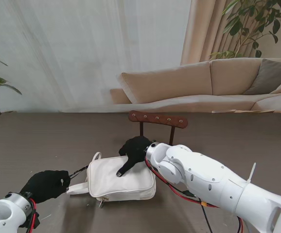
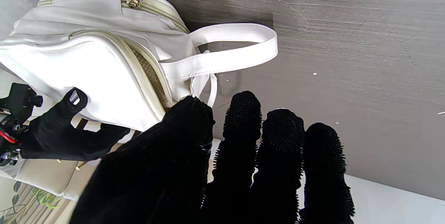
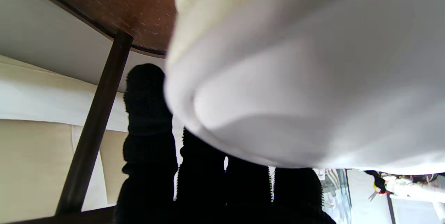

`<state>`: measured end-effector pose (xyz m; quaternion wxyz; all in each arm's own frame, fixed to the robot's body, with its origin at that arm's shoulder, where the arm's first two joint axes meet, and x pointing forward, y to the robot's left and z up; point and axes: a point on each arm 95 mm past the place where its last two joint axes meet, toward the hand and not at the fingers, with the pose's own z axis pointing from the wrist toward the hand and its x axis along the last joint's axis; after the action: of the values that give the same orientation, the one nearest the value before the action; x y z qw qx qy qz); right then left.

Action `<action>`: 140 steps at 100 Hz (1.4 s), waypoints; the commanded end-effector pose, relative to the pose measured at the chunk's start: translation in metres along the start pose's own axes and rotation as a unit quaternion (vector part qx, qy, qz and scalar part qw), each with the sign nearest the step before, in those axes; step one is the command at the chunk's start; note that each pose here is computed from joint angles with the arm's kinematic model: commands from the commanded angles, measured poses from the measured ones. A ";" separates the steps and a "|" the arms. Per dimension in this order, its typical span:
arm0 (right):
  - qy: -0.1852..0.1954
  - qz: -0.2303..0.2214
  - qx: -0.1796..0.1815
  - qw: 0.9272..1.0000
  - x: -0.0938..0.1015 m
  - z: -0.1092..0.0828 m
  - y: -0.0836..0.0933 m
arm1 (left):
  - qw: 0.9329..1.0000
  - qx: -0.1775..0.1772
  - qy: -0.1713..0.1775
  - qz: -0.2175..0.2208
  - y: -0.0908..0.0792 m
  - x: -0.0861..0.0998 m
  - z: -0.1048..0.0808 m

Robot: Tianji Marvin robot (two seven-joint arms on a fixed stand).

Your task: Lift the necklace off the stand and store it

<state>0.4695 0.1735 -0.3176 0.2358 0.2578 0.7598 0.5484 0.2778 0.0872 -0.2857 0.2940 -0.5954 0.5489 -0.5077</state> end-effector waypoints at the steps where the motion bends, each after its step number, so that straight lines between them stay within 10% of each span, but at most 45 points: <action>1: -0.002 0.007 0.027 1.000 0.002 0.001 -0.020 | 1.000 -0.014 -0.001 -0.004 0.005 -0.001 0.002; 87: -0.017 0.047 0.101 0.994 -0.039 0.003 -0.032 | 0.999 -0.028 -0.040 0.003 0.000 -0.031 0.008; 140: -0.027 0.050 0.110 0.992 -0.040 0.005 -0.037 | 0.999 -0.014 -0.032 0.032 -0.004 -0.013 -0.049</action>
<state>0.4976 0.1657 -0.3298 0.1870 0.3160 0.7821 0.5035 0.2422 0.1107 -0.2691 0.3260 -0.5917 0.5618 -0.4774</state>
